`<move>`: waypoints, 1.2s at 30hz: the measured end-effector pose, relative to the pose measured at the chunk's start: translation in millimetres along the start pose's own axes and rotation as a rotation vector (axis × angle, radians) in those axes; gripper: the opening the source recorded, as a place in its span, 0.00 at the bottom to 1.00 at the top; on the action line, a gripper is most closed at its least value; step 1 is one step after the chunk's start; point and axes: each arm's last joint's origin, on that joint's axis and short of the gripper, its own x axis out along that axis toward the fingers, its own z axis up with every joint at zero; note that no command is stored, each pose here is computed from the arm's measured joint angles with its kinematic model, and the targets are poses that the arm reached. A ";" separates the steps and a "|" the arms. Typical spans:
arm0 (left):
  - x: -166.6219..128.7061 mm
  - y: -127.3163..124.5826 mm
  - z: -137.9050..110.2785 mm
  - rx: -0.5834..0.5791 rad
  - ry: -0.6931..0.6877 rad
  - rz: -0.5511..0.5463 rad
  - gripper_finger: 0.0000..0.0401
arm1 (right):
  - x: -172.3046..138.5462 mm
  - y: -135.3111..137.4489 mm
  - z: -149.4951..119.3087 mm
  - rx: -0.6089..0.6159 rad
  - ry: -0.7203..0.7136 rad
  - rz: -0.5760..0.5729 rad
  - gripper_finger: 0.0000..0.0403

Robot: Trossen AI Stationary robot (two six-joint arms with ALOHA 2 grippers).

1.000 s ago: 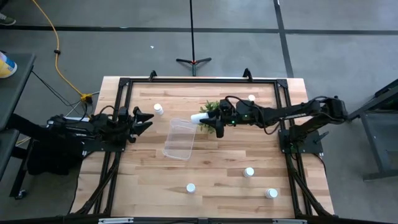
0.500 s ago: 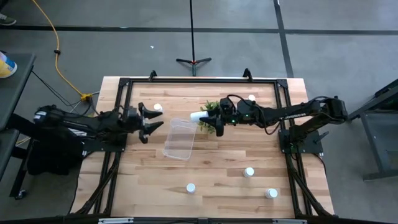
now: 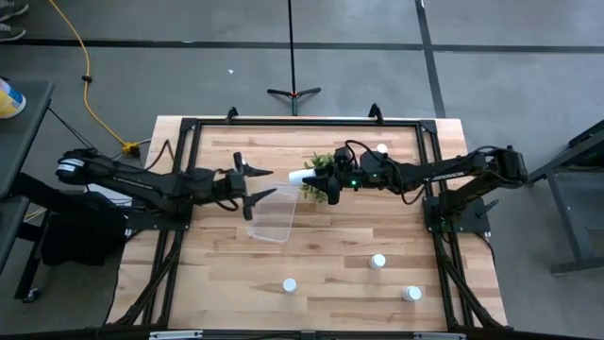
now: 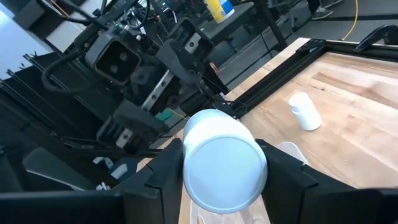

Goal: Pick and place pill bottles into a basket
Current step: Put the white pill bottle into the transparent bin

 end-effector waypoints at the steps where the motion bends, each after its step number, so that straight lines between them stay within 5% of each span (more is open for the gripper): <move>1: 3.5 -1.1 0.1 0.011 0.011 0.008 0.65 | 0.0 0.1 0.0 0.000 0.001 0.002 0.39; 22: 60.2 -11.0 39.2 0.133 0.301 0.009 0.65 | -0.6 -7.4 -6.4 -0.081 0.061 -0.088 0.39; 36: 90.0 -3.3 36.4 0.140 0.399 -0.009 0.65 | -0.8 -9.2 -7.5 -0.108 0.065 -0.121 0.39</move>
